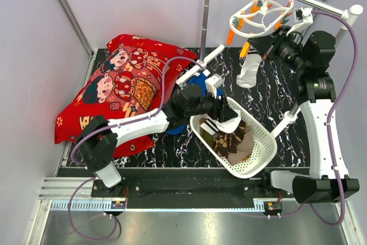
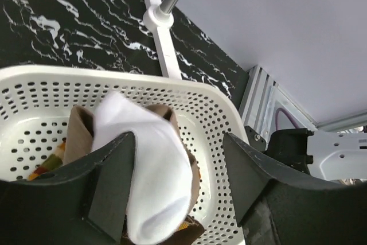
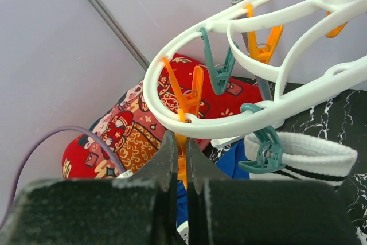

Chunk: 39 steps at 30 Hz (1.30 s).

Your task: Remove the socks clipped to the hanger

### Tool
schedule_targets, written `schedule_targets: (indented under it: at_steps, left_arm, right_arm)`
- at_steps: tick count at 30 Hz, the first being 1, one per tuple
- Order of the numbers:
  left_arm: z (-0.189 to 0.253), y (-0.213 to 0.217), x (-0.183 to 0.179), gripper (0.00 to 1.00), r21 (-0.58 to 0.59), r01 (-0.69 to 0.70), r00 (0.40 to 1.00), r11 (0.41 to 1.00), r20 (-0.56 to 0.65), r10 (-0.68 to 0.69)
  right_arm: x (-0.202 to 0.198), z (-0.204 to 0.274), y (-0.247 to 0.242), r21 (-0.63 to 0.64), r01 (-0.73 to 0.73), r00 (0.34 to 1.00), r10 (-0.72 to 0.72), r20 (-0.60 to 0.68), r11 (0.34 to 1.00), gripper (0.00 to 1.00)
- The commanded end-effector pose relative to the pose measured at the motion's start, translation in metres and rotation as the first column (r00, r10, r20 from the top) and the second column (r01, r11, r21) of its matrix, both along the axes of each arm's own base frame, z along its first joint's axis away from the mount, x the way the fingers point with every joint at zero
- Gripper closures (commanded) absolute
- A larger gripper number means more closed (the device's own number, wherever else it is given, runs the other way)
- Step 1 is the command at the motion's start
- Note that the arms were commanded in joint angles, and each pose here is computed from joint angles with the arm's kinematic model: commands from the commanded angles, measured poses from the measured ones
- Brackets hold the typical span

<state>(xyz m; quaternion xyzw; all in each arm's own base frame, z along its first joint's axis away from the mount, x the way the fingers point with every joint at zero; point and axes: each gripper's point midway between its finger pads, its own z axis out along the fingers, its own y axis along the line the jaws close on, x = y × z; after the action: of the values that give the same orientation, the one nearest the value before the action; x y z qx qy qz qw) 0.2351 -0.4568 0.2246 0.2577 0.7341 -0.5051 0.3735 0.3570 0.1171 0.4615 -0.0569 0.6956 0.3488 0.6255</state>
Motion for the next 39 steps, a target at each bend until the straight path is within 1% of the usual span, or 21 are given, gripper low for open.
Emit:
schedule_targets:
  at_steps: [1,3,7,9,12,13,14,15,17,20,23,24,27,28,29,30,31,32,34,36,39]
  left_arm:
    - [0.033,0.005,0.007,0.32,-0.054,-0.031,0.994,0.998,0.103,0.037]
    - [0.024,0.013,0.008,0.28,-0.011,-0.058,0.994,0.998,0.095,0.059]
    - [0.007,0.024,0.004,0.22,0.060,-0.066,0.994,0.996,0.094,0.060]
    - [0.002,0.032,0.008,0.15,0.100,-0.099,0.990,0.990,0.107,0.088]
    - [0.016,0.045,0.021,0.09,0.110,-0.184,0.970,0.977,0.183,0.162]
    - [0.025,0.048,0.025,0.01,0.100,-0.202,0.961,0.974,0.211,0.178]
    - [0.028,0.050,0.029,0.01,0.111,-0.221,0.951,0.969,0.243,0.189]
    - [0.043,0.051,0.038,0.01,0.092,-0.258,0.934,0.962,0.277,0.224]
    - [0.050,0.050,0.049,0.01,0.107,-0.287,0.913,0.952,0.331,0.238]
    - [0.077,0.039,0.066,0.01,0.073,-0.301,0.882,0.951,0.399,0.249]
    - [0.095,0.025,0.081,0.01,0.028,-0.283,0.867,0.959,0.434,0.244]
    - [0.099,0.019,0.080,0.01,0.011,-0.239,0.874,0.971,0.438,0.211]
    - [0.116,0.005,0.088,0.01,-0.048,-0.184,0.865,0.982,0.467,0.185]
    - [0.109,-0.001,0.094,0.01,-0.039,-0.181,0.866,0.983,0.467,0.178]
    - [0.124,-0.006,0.097,0.01,-0.061,-0.177,0.854,0.982,0.486,0.184]
    - [0.122,-0.010,0.101,0.01,-0.054,-0.175,0.854,0.983,0.488,0.179]
    - [0.107,-0.018,0.106,0.01,-0.023,-0.168,0.866,0.985,0.475,0.159]
    - [0.119,-0.022,0.109,0.01,-0.042,-0.160,0.859,0.986,0.485,0.160]
    - [0.105,-0.033,0.116,0.01,-0.026,-0.150,0.868,0.988,0.475,0.145]
    - [0.109,-0.039,0.121,0.01,-0.040,-0.155,0.866,0.987,0.475,0.155]
    - [0.101,-0.047,0.129,0.01,-0.051,-0.172,0.878,0.984,0.445,0.176]
  right_arm:
    - [-0.017,0.033,0.005,0.023,-0.025,0.996,0.023,0.087,0.999,1.00]
    - [-0.018,0.033,0.005,0.021,-0.024,0.996,0.023,0.089,0.999,1.00]
    - [-0.020,0.037,0.005,0.023,-0.025,0.995,0.023,0.098,0.999,1.00]
    - [-0.021,0.041,0.005,0.041,-0.024,0.996,0.021,0.092,0.999,1.00]
    - [-0.022,0.047,0.004,0.084,-0.015,0.997,0.008,0.077,0.996,1.00]
    - [-0.022,0.048,0.005,0.093,-0.014,0.997,0.008,0.075,0.996,1.00]
    - [-0.022,0.050,0.004,0.102,-0.013,0.997,0.005,0.075,0.995,1.00]
    - [-0.022,0.051,0.004,0.118,-0.010,0.998,0.002,0.066,0.993,1.00]
    - [-0.022,0.055,0.005,0.134,-0.011,0.998,0.003,0.064,0.991,1.00]
    - [-0.023,0.060,0.004,0.176,-0.003,0.999,-0.006,0.048,0.984,1.00]
    - [-0.024,0.063,0.005,0.200,-0.005,0.999,-0.004,0.042,0.980,1.00]
    - [-0.024,0.062,0.006,0.211,-0.012,0.999,0.005,0.034,0.977,1.00]
    - [-0.026,0.064,0.008,0.230,-0.021,0.999,0.014,0.031,0.973,1.00]
    - [-0.025,0.064,0.008,0.234,-0.023,0.999,0.015,0.035,0.972,1.00]
    - [-0.026,0.065,0.008,0.241,-0.022,0.999,0.015,0.031,0.970,1.00]
    - [-0.026,0.064,0.008,0.244,-0.023,0.999,0.015,0.031,0.970,1.00]
    - [-0.026,0.065,0.008,0.249,-0.024,0.999,0.016,0.031,0.968,1.00]
    - [-0.027,0.066,0.009,0.254,-0.030,0.999,0.022,0.033,0.967,1.00]
    - [-0.028,0.067,0.010,0.258,-0.036,0.999,0.028,0.035,0.965,1.00]
    - [-0.030,0.068,0.010,0.263,-0.039,0.999,0.031,0.035,0.964,1.00]
    - [-0.032,0.071,0.009,0.277,-0.035,0.999,0.026,0.038,0.960,1.00]
